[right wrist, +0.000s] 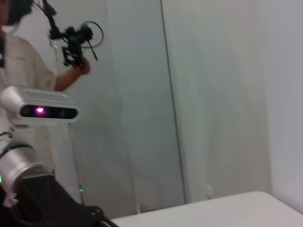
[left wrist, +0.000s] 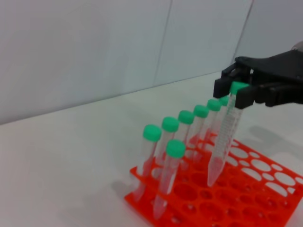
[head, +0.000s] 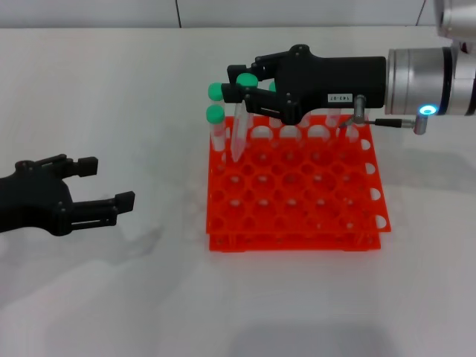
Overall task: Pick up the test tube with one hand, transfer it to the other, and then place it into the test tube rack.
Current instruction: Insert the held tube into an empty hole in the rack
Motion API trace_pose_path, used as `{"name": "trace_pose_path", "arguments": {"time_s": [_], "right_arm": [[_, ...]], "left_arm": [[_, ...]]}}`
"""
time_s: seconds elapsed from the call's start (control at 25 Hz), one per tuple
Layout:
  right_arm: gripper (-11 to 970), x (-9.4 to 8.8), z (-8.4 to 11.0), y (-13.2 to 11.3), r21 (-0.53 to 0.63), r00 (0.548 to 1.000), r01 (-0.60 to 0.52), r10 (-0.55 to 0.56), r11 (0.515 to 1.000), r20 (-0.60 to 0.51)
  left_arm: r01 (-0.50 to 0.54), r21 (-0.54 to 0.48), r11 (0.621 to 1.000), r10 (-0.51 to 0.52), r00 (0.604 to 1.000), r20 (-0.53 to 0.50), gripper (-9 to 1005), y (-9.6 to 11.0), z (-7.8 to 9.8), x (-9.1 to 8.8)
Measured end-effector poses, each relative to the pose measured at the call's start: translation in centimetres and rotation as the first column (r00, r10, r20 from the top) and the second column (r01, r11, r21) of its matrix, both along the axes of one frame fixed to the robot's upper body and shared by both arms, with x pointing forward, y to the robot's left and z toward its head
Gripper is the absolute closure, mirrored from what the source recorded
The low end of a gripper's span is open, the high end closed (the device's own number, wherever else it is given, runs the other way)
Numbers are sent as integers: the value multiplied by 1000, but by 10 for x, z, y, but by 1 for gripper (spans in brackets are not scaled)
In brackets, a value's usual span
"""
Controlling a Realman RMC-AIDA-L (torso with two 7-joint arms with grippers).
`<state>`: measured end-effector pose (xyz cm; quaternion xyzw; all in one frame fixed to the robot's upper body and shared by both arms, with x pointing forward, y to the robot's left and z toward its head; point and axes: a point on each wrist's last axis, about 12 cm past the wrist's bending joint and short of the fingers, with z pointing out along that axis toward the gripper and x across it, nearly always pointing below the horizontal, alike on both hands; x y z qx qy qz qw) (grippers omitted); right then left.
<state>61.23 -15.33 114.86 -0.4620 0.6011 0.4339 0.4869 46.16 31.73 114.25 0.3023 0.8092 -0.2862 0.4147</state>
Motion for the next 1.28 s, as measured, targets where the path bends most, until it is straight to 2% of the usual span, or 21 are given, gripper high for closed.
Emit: {"name": "trace_pose_path", "arguments": {"time_s": [0.12,0.28,0.84,1.28], "right_arm": [[695,3,0,1,-18,1000,19,-19,1000,14],[695,7,2,7,-43,999,27,-25,999,30],[695,17,7,22,-113,998,29,-23,993,59],[694,20,5,21,-134,997,57,-49,989,58]], "left_arm": [[-18,-7,1000,18,1000,-11,102,3,-11,1],[-35,-14,999,35,999,-19,102,6,-16,3],[-65,-36,997,65,998,-21,101,14,-24,5],[-66,-48,997,65,998,-25,101,15,-28,4]]}}
